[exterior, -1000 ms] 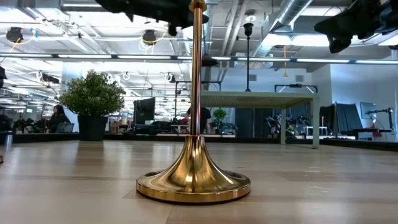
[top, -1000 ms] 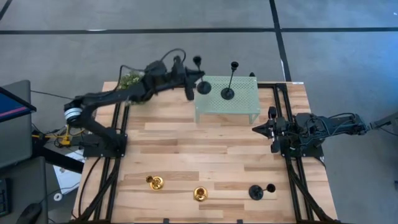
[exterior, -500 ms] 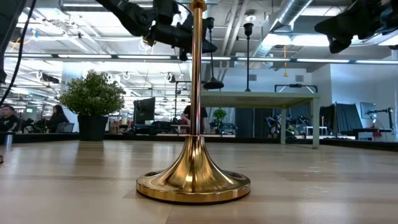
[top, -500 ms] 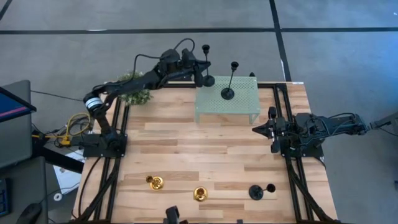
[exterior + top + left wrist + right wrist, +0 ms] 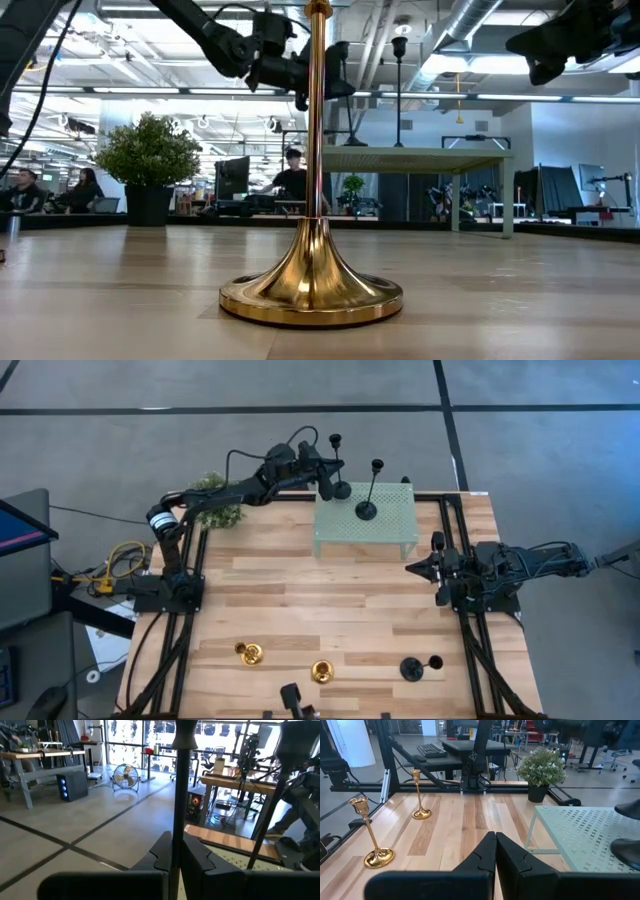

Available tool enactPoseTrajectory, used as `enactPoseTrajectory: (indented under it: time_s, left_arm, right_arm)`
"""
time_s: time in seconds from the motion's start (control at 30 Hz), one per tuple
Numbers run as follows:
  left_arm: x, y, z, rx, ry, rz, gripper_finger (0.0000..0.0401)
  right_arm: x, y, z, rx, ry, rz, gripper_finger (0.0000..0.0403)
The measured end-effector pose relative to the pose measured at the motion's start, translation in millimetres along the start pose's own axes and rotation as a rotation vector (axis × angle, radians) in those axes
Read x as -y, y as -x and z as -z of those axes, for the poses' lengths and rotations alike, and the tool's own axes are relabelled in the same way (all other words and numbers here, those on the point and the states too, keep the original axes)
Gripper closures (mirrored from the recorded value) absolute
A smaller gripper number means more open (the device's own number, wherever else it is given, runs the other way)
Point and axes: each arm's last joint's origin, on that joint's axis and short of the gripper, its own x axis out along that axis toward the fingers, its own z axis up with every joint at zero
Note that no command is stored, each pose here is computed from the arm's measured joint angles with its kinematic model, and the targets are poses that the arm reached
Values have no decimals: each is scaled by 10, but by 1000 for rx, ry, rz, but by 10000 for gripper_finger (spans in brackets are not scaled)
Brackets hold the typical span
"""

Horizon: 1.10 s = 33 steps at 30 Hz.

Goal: Pick & Place candle stick holders
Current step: Put the top black candle holder on the shelf

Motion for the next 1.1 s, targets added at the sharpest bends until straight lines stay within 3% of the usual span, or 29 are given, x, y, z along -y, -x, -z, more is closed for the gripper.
enactPoseTrajectory:
  time_s: [0.27, 1.1]
  left_arm:
    - [4, -60, 65, 35, 2, 5, 387]
    - [9, -63, 145, -33, 22, 22, 387]
  right_arm:
    - [0, 0, 0, 0, 2, 0, 403]
    - [0, 0, 0, 0, 1, 0, 403]
